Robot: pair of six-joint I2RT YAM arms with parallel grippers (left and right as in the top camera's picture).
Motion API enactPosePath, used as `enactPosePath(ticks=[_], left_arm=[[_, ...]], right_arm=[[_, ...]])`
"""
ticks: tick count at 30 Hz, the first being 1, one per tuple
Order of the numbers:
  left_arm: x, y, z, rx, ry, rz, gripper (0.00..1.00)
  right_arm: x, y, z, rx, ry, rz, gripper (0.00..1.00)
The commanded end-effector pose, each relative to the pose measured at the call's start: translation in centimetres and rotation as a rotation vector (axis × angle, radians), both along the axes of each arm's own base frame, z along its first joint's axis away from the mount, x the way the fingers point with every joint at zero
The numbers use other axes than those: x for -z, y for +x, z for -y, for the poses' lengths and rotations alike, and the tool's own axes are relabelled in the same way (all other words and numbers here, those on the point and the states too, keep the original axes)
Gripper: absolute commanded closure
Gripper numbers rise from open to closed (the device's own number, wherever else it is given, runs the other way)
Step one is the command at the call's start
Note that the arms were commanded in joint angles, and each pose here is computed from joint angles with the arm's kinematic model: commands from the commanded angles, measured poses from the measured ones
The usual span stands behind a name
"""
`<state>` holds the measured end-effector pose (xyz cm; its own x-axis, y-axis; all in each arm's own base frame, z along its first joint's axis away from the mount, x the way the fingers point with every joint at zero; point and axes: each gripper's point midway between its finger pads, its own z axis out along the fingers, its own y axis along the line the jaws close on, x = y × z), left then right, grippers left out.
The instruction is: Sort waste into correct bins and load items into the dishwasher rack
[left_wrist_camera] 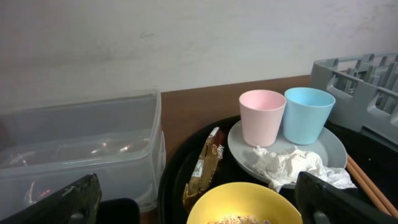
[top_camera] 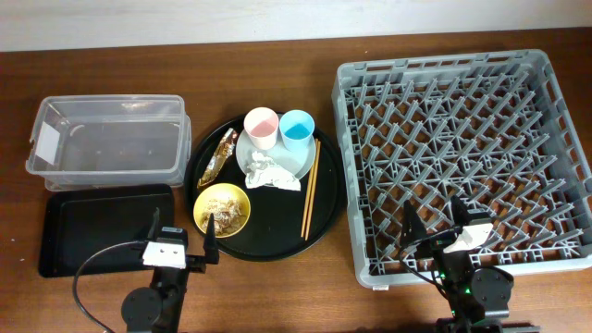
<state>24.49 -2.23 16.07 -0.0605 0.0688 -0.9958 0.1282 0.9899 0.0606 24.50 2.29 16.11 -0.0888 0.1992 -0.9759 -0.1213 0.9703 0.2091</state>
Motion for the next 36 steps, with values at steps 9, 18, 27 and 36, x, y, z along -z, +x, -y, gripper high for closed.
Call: enactPosePath(ticks=[9, 18, 27, 36], left_arm=[[-4.8, -2.1, 2.3, 0.135, -0.065, -0.012, 0.01], [-12.6, -3.5, 4.9, 0.28, -0.104, -0.271, 0.01], [-14.4, -0.5, 10.3, 0.62, -0.265, -0.563, 0.11], [-3.2, 0.5, 9.8, 0.294, -0.12, -1.028, 0.41]], right_arm=[[0.2, 0.0, 0.0, -0.004, -0.002, -0.002, 0.02], [0.2, 0.0, 0.0, -0.003, -0.002, -0.002, 0.02], [0.2, 0.0, 0.0, -0.003, -0.002, -0.002, 0.02], [0.2, 0.0, 0.0, -0.003, -0.002, -0.002, 0.02]])
